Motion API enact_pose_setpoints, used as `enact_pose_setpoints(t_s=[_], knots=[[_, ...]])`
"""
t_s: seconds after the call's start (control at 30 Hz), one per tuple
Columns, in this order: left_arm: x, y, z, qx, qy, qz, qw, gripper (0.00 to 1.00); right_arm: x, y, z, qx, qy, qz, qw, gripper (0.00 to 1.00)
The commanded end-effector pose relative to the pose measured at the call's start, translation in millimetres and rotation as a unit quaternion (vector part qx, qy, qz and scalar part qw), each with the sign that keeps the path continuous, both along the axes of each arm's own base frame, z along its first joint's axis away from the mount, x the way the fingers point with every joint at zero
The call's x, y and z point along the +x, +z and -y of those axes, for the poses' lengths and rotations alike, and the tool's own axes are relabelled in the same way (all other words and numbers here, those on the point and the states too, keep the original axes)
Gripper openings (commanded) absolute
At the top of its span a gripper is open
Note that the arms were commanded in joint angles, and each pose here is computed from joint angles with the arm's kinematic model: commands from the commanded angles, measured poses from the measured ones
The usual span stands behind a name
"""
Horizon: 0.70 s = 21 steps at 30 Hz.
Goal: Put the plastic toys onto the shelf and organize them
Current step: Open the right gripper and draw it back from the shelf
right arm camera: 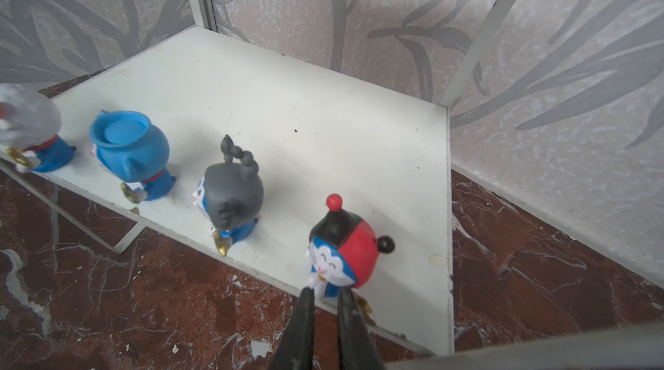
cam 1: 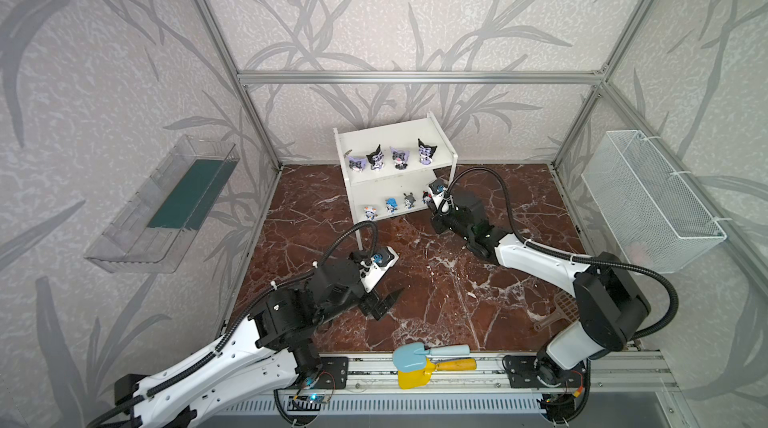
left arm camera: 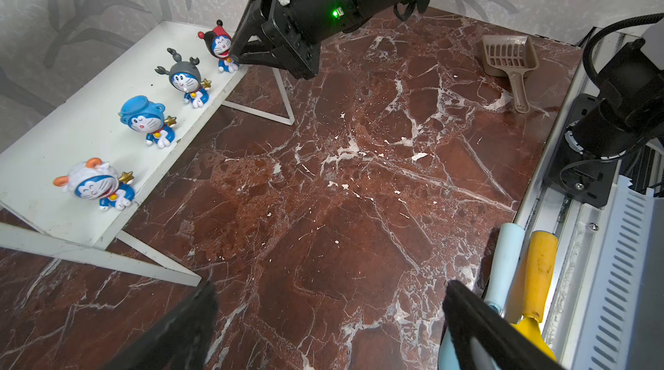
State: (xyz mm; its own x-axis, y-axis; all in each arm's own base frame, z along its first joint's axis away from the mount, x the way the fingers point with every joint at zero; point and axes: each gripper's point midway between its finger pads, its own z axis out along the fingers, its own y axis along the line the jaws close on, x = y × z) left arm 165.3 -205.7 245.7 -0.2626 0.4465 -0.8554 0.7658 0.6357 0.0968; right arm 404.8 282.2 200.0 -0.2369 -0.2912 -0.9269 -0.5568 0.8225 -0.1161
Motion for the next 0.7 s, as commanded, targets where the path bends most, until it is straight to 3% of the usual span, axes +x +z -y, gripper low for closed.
enact_pose_setpoints(t_s=[0.0,0.37,0.5,0.53,0.67], knots=[[-0.1,-3.0,-2.0,0.006,-0.002,0.003,1.0,0.99,2.4,12.4,-0.5,0.016,-0.004,0.013,1.0,0.16],[4.8,-1.2,-5.1,0.002,0.02,0.001,1.0,0.99,-23.9,6.2,13.5,0.012,0.009,0.002,1.0,0.18],[15.9,-0.4,-14.2,-0.005,0.078,-0.009,0.997,0.99,-39.6,-5.1,33.7,-0.008,-0.011,-0.014,1.0,0.2],[20.4,-2.6,-19.8,-0.004,0.103,-0.012,0.995,0.99,-43.7,-9.4,40.5,-0.016,-0.02,-0.021,0.999,0.24],[36.2,-7.3,-53.2,-0.011,0.222,-0.008,0.975,0.99,-56.0,-28.7,71.6,-0.042,-0.074,-0.051,0.995,0.53]])
